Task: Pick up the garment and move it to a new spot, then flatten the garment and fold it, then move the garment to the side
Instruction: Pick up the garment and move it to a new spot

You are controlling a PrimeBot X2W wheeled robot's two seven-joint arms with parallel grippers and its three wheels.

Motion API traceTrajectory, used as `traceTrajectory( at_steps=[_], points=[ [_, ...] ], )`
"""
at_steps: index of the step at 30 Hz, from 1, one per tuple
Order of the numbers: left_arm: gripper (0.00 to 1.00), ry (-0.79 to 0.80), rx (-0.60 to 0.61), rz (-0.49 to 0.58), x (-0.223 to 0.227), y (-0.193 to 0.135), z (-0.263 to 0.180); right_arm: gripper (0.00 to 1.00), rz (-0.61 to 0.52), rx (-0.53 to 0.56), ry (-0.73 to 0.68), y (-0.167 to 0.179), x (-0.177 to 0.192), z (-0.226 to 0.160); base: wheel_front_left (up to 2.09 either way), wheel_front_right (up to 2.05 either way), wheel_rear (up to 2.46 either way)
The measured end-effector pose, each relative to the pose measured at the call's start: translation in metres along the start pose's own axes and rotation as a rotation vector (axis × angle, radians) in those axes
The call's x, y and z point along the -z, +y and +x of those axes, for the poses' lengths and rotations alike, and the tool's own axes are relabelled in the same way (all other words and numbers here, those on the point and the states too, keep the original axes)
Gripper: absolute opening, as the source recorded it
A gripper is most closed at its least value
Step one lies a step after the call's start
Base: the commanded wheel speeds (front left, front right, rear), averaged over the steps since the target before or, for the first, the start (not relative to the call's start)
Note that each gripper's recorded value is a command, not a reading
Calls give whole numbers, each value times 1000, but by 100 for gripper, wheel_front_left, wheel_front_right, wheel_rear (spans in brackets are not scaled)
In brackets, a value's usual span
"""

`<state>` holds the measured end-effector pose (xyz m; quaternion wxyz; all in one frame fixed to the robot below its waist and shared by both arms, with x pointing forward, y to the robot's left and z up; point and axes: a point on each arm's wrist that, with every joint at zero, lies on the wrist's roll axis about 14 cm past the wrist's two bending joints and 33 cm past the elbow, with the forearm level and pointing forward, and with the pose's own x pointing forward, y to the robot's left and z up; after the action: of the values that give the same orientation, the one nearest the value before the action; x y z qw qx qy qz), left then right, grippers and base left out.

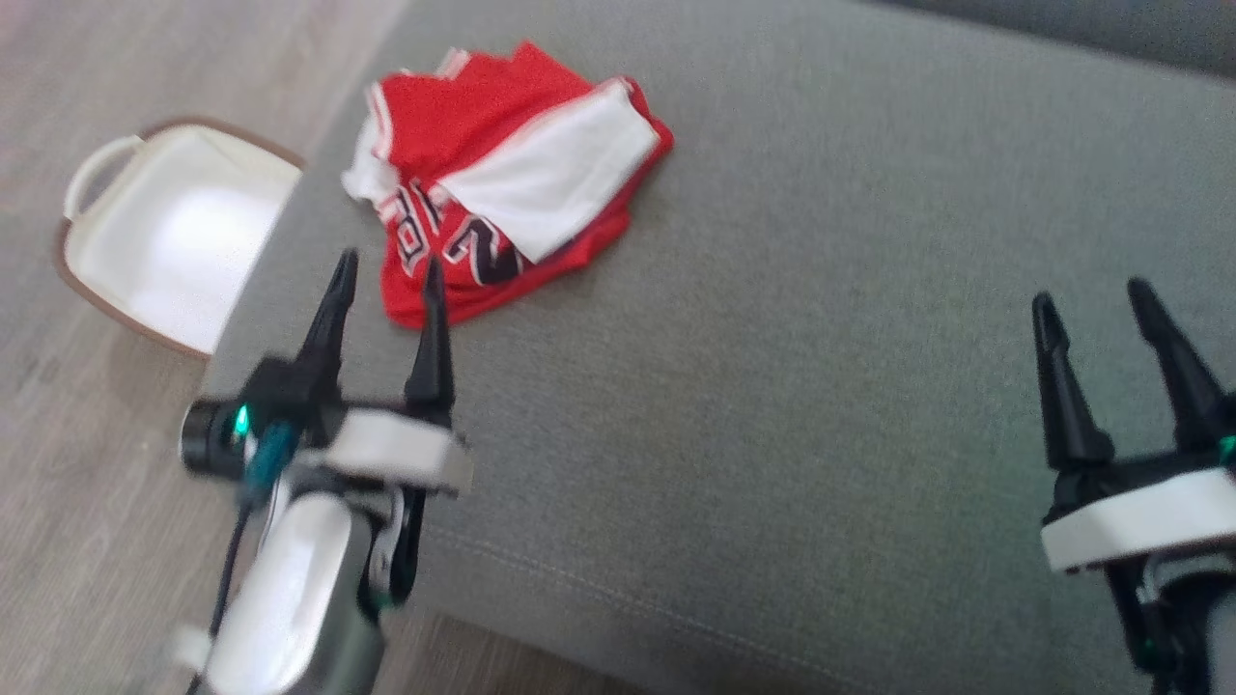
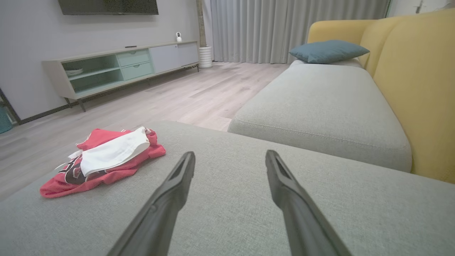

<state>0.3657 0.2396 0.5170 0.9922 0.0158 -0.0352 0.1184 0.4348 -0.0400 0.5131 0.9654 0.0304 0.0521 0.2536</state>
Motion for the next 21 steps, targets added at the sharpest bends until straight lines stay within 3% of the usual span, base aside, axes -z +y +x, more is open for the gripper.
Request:
traceTrajectory(
  at_steps=[6,13,21],
  points=[
    [100,144,93,-6,52,-26,49,100,6,27,55,-29,26,17,0,0,0],
    [100,369,109,-21,129,-33,88,100,25,73,120,-60,61,28,0,0,0],
    [100,506,107,-19,169,-35,105,100,37,103,172,-76,84,25,0,0,0]
  ],
)
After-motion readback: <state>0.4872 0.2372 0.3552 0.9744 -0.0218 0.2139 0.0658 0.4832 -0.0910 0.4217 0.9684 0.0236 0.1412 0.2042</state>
